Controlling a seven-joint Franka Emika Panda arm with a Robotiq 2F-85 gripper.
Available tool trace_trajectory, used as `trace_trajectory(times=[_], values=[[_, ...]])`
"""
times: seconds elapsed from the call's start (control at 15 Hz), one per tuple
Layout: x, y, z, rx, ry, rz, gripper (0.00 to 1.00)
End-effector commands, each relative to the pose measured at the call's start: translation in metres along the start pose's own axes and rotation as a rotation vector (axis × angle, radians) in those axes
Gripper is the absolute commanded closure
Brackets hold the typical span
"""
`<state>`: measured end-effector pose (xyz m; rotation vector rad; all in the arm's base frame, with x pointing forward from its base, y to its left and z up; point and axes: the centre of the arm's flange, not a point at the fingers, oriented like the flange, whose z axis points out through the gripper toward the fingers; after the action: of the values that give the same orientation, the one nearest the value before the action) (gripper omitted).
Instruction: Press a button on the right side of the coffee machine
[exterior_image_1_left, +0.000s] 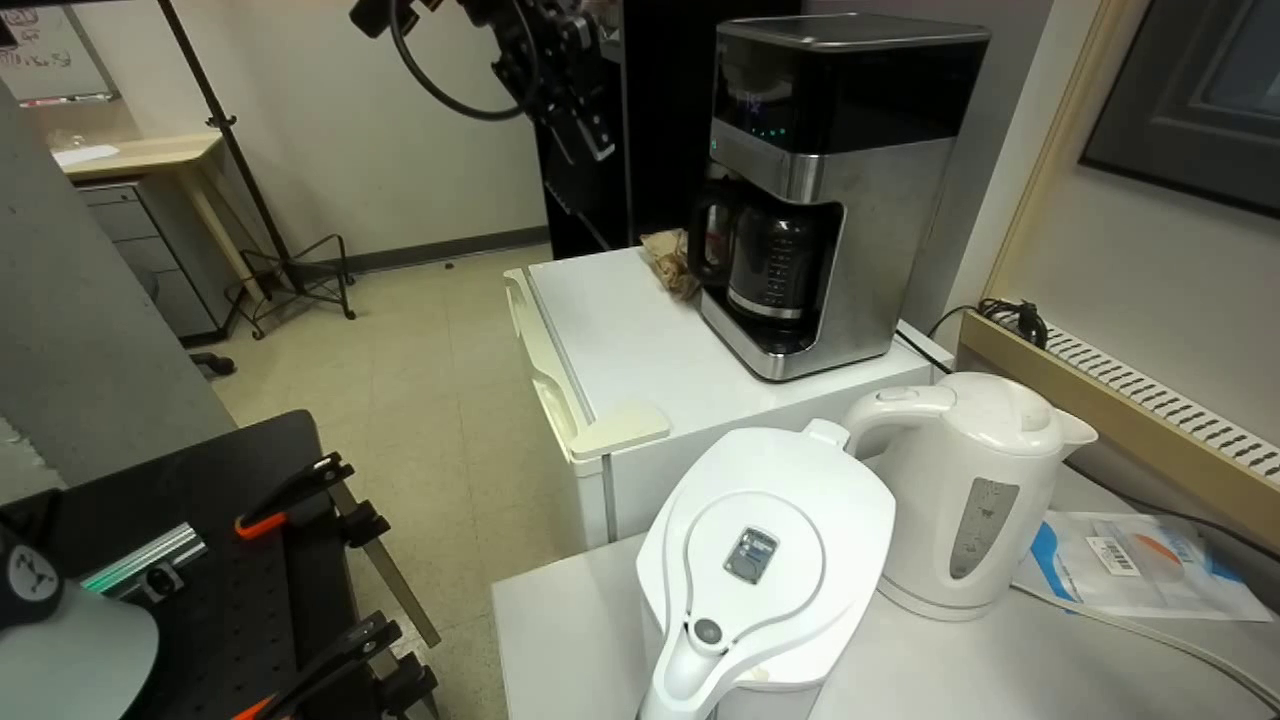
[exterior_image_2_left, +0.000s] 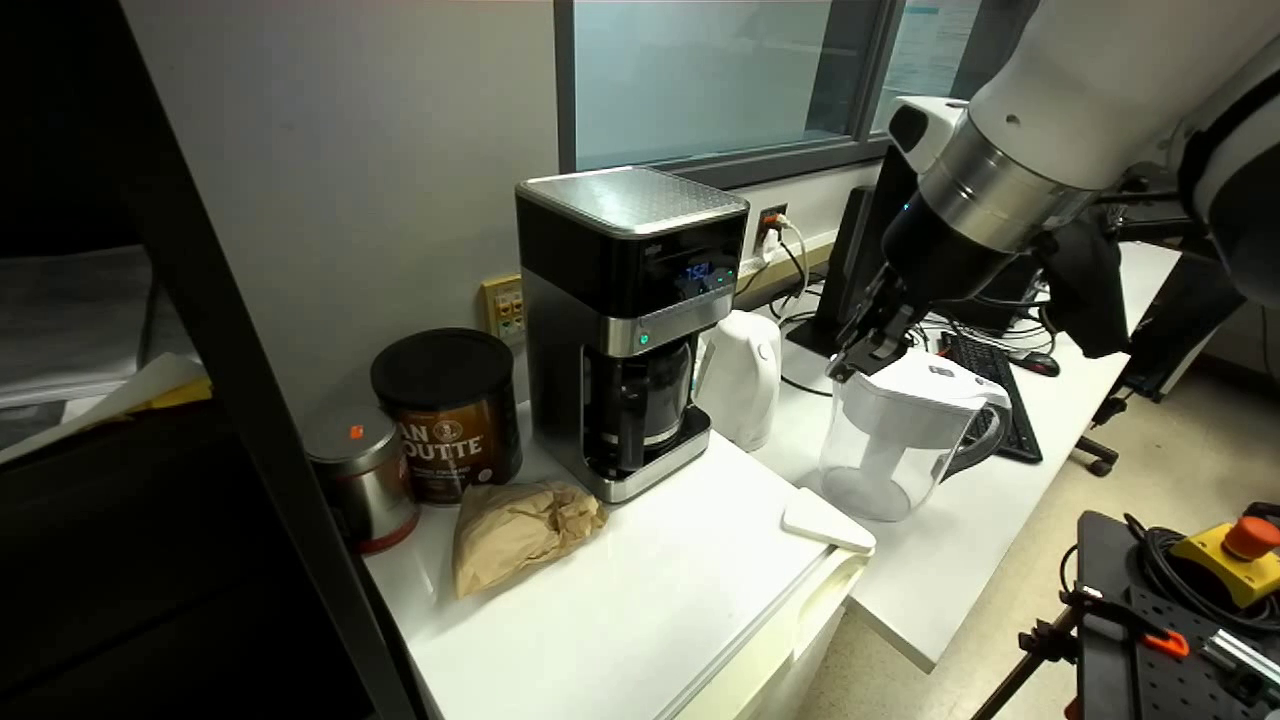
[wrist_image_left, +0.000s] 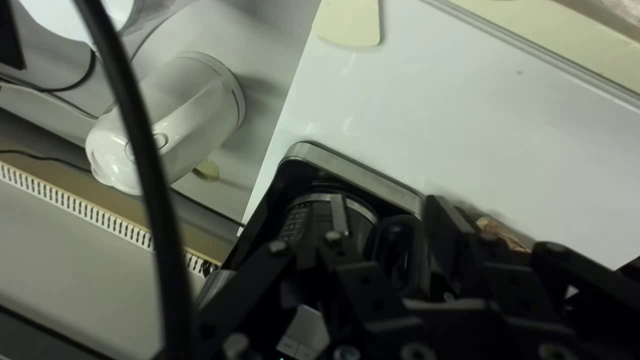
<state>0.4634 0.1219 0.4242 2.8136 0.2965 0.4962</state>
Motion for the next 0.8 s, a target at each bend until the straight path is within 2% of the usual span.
trace_trajectory(times=[0.0, 0.13, 0.4, 0.73], values=[[0.005, -0.004, 0.010, -0.082, 0.094, 0.014, 0.87], [0.011, -0.001, 0.015, -0.123, 0.120, 0.030, 0.99], [0.025, 0.006, 0.027, -0.181, 0.127, 0.077, 1.00], [0.045, 0.009, 0.041, -0.233, 0.189, 0.104, 1.00]])
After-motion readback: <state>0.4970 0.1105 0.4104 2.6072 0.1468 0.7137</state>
